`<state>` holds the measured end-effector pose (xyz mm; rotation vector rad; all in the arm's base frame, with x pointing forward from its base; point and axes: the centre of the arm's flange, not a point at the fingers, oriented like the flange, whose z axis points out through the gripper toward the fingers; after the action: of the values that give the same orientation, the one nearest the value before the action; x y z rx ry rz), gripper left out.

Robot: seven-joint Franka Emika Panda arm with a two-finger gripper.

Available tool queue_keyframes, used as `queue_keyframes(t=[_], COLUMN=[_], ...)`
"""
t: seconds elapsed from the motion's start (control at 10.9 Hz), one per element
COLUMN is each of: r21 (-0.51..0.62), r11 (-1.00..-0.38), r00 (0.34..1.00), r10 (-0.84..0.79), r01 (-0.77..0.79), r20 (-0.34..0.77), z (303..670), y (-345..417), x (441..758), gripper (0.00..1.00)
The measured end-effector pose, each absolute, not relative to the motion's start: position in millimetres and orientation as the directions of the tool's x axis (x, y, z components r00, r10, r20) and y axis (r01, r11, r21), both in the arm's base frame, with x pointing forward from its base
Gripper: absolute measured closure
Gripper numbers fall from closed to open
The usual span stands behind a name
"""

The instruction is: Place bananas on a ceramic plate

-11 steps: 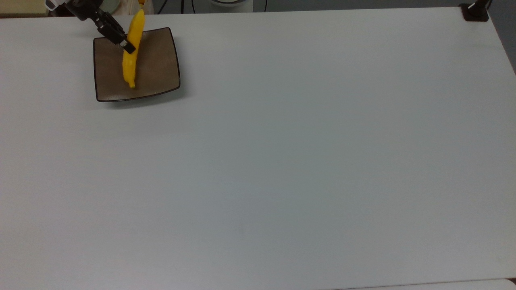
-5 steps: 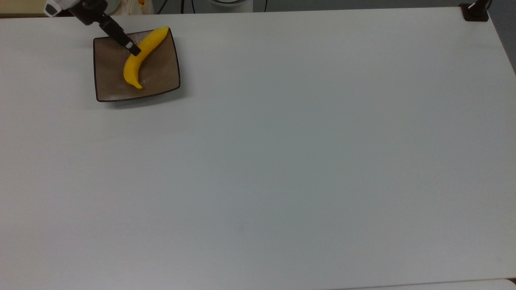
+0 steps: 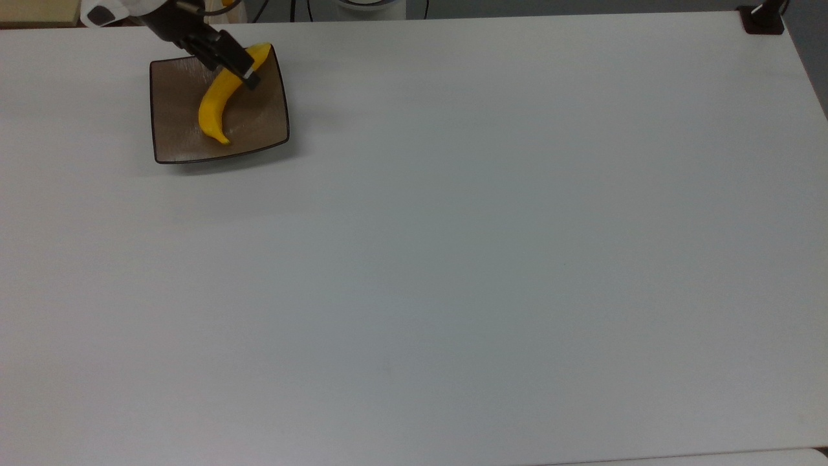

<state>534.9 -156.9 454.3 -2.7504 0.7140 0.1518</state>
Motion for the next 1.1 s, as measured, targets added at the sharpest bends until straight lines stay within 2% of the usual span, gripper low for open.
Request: queue_keyframes(t=[0.28, 0.64, 0.83, 1.1], r21=[-0.197, -0.165, -0.149, -0.136], r11=[-0.928, -0.979, -0.989, -0.983], r00=[0.949, 0.987, 0.992, 0.987], r10=[-0.312, -0.137, -0.034, 0.109], r01=[-0.316, -0.122, -0.016, 0.124], r20=[-0.05, 0.083, 0.118, 0.117], z=[534, 605, 627, 622], y=[-89, 3, 43, 83], x=[565, 565, 552, 548], gripper=[0.0, 0.0, 0.0, 0.0])
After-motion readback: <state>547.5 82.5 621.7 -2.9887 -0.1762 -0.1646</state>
